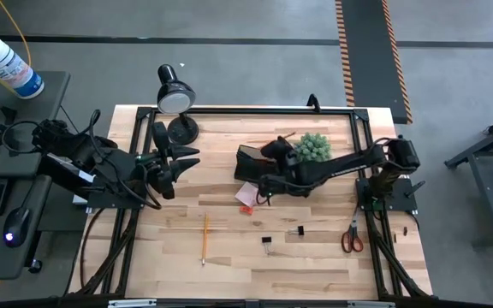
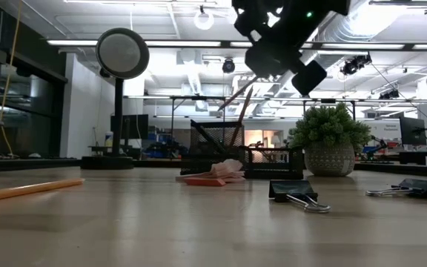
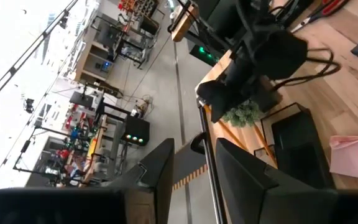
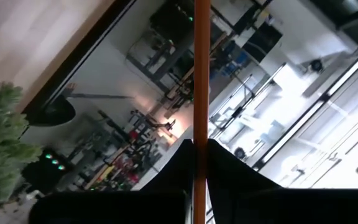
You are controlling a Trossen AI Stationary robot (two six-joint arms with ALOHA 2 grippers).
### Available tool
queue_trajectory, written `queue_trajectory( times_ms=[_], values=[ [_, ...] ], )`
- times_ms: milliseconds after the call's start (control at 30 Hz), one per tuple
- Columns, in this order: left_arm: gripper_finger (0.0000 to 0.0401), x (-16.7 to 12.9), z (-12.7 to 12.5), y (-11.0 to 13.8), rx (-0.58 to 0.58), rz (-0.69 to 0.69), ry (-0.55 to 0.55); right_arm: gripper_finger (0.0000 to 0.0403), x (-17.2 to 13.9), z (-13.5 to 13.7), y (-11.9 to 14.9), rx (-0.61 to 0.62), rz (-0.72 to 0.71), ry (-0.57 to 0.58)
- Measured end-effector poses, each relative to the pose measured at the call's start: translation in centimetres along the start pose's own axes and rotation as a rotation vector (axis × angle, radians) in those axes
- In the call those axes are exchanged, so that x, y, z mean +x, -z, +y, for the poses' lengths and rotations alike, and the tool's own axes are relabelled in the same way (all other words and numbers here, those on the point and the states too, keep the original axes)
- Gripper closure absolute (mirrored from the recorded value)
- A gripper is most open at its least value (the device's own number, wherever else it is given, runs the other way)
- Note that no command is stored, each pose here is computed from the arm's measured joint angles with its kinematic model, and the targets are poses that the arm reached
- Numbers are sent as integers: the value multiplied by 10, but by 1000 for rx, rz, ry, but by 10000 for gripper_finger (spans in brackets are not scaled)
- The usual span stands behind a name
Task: Pick and place office supplies into organizer
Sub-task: Put the right orange pencil into the black desk organizer
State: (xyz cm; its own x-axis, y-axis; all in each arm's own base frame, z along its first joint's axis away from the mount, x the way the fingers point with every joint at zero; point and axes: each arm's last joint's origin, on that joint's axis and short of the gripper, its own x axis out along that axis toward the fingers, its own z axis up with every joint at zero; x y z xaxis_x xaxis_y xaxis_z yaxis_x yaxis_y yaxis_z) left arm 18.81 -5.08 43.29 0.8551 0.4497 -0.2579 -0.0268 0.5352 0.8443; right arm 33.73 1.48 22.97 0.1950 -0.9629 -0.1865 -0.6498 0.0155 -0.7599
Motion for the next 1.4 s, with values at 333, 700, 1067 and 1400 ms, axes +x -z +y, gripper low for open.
queue_trajectory(
  times_ms=[333,700,1067,1400],
  values=[
    [295,0,0,0,1,-2,-2,389,-17,4,-1,-93,-62,5],
    [295,0,0,0,3,-2,-2,389,-3,-2,2,-105,-56,-33],
    [295,0,-1,0,-6,-7,20,389,-4,-50,-2,-43,-86,-53],
    [295,-1,-9,8,23,48,89,390,4,-43,-28,-165,-77,-101]
  ],
)
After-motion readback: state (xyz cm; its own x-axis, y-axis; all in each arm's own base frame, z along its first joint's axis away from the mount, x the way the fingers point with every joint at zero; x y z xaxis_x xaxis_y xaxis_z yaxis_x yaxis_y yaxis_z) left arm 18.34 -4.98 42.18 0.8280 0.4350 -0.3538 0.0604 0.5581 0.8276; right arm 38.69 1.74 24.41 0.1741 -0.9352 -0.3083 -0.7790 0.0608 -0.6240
